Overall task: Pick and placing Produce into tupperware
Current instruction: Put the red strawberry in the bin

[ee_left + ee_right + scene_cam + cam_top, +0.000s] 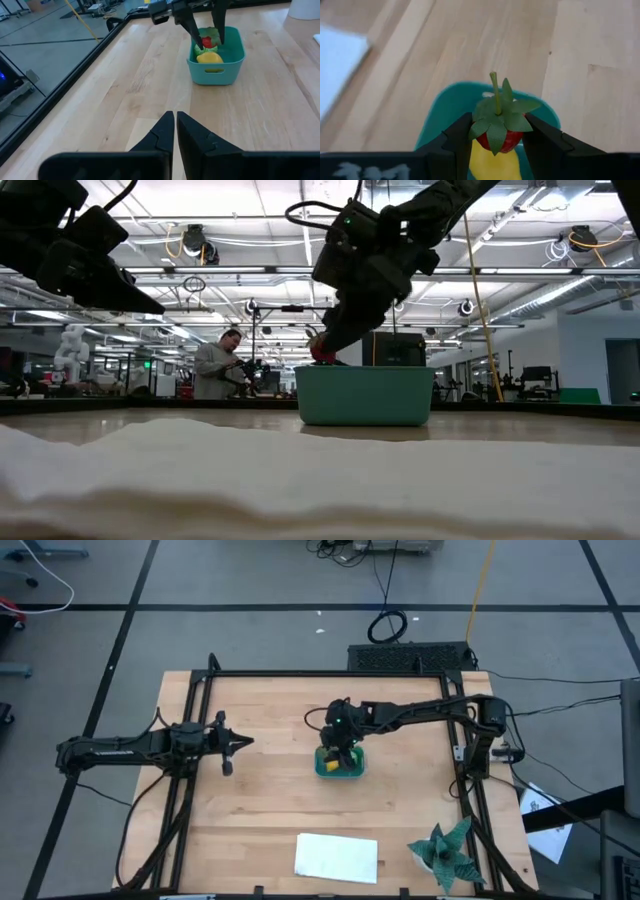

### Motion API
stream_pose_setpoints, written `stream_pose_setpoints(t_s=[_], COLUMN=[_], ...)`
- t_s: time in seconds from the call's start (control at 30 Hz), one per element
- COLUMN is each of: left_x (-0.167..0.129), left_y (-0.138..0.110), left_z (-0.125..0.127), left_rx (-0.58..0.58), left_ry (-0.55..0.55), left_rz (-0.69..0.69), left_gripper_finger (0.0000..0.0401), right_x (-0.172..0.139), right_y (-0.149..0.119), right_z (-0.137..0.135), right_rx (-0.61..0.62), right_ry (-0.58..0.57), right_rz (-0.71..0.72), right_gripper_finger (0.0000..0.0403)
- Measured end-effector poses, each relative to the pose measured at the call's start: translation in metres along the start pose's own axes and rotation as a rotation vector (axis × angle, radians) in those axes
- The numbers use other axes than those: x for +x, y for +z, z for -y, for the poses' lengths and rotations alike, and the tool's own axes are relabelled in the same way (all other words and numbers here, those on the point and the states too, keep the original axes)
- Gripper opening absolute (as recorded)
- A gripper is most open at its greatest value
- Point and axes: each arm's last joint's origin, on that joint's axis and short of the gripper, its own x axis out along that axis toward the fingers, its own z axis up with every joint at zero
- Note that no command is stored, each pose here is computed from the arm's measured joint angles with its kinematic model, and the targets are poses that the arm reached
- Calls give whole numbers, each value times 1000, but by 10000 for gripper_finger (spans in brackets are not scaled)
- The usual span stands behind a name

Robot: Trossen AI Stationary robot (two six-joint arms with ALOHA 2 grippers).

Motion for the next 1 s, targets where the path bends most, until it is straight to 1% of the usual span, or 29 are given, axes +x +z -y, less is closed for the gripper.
stream_pose_setpoints(t_s=[0.07,0.13,0.43,0.57,0.73,0.83,1.0], left_x=[0,0,0,0,0,0,0], left_y=[0,0,0,0,0,0,0], left_z=[0,0,0,0,0,0,0], left_rx=[0,0,2,2,2,2,2], left_ry=[0,0,0,-1,-1,-1,-3], left_rz=[0,0,0,0,0,1,0], left_gripper_finger=[26,26,26,26,26,26,26], right_x=[0,0,0,-1,-1,-1,12], right_y=[-1,-1,6,4,6,7,-3], right_z=[-1,0,2,4,5,5,8], right_rx=[-70,-103,-181,-150,-142,-94,-65], right_ry=[5,4,-22,-24,-34,-34,-18], right_rz=[-11,-9,52,47,65,73,25], right_gripper_finger=[141,141,141,141,141,141,141])
